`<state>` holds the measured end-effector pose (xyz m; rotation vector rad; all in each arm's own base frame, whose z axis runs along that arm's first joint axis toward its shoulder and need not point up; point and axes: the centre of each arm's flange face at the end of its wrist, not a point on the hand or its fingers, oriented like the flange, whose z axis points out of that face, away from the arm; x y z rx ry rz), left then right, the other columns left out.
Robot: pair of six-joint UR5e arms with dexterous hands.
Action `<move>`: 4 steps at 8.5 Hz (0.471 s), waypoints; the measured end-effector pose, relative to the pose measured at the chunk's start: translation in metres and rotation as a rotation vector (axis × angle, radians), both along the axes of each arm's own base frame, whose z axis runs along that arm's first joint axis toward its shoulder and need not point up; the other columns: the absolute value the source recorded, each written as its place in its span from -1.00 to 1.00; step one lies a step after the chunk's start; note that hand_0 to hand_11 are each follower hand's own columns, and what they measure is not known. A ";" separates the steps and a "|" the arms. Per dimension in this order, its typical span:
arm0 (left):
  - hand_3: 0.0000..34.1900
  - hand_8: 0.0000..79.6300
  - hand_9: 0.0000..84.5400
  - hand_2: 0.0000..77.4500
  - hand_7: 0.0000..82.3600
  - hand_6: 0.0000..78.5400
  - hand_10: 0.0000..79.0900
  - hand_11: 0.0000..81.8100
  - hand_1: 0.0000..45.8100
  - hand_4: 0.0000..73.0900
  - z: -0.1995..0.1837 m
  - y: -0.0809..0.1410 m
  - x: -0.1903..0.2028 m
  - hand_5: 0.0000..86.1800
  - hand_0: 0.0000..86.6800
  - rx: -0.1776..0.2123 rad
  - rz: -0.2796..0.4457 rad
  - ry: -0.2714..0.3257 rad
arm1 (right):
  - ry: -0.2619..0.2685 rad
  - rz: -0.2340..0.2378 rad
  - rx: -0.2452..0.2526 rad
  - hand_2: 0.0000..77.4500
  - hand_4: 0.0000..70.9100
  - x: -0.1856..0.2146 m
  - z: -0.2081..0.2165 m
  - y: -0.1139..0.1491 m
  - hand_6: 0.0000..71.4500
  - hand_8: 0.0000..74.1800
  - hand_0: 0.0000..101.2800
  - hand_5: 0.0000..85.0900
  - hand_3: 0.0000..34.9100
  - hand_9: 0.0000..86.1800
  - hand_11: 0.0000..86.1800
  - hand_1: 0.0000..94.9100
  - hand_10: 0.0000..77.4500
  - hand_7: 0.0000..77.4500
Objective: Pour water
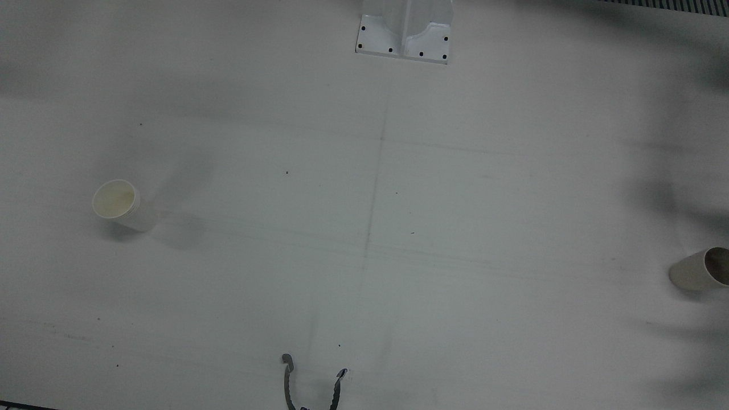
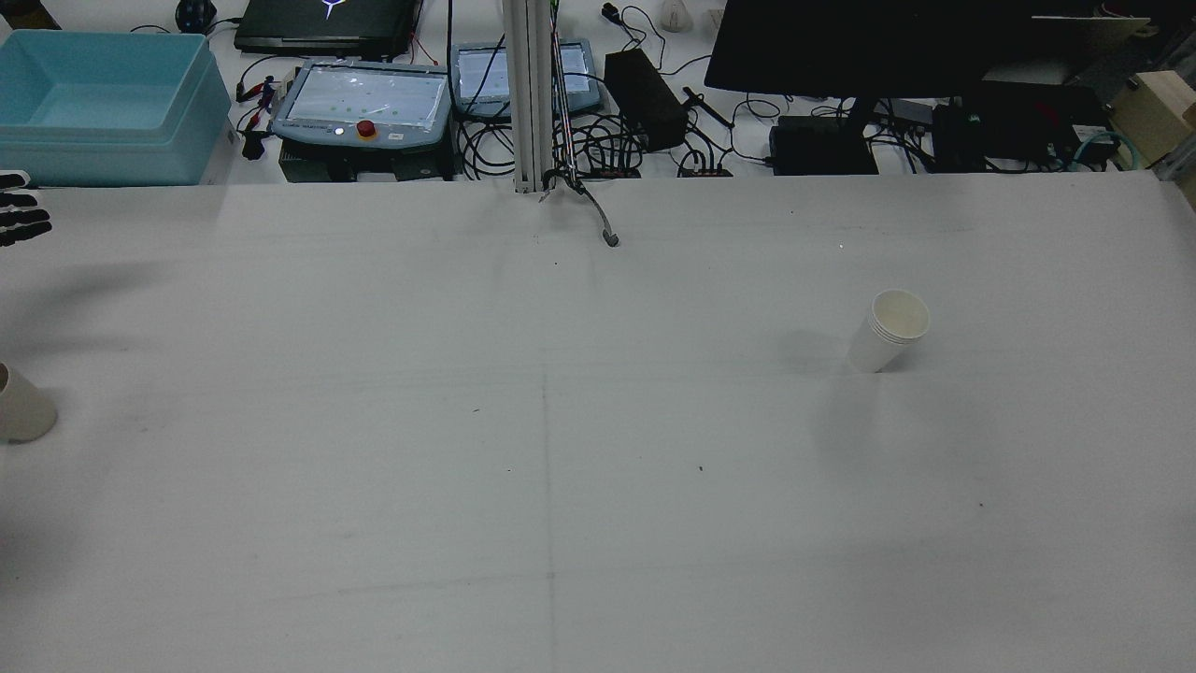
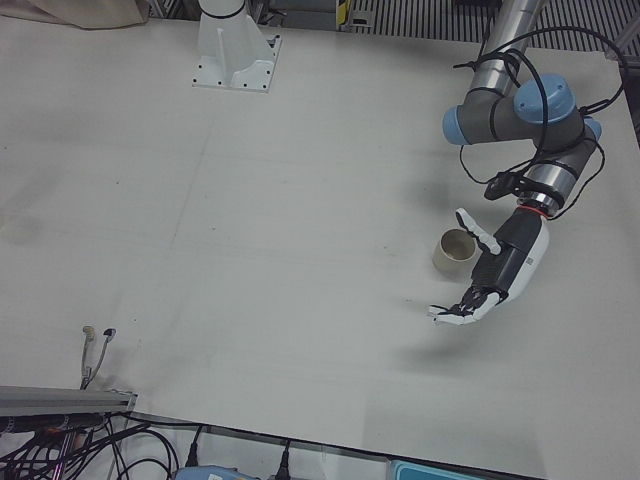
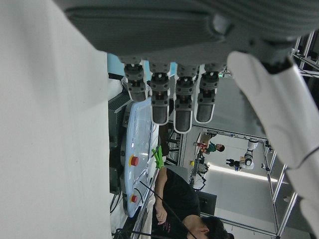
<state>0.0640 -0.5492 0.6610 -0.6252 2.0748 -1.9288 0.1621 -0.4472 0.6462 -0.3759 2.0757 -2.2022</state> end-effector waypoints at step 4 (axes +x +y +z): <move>-1.00 -0.70 -0.66 -0.97 -0.56 -0.64 -0.92 -0.84 -0.86 -0.58 -0.001 -0.002 -0.004 -0.66 0.09 0.027 -0.007 -0.005 | -0.008 0.000 0.000 -0.44 -0.92 0.000 0.001 0.002 -0.57 -0.72 -0.15 -0.29 -1.00 -0.57 -0.77 -0.76 -0.85 -0.32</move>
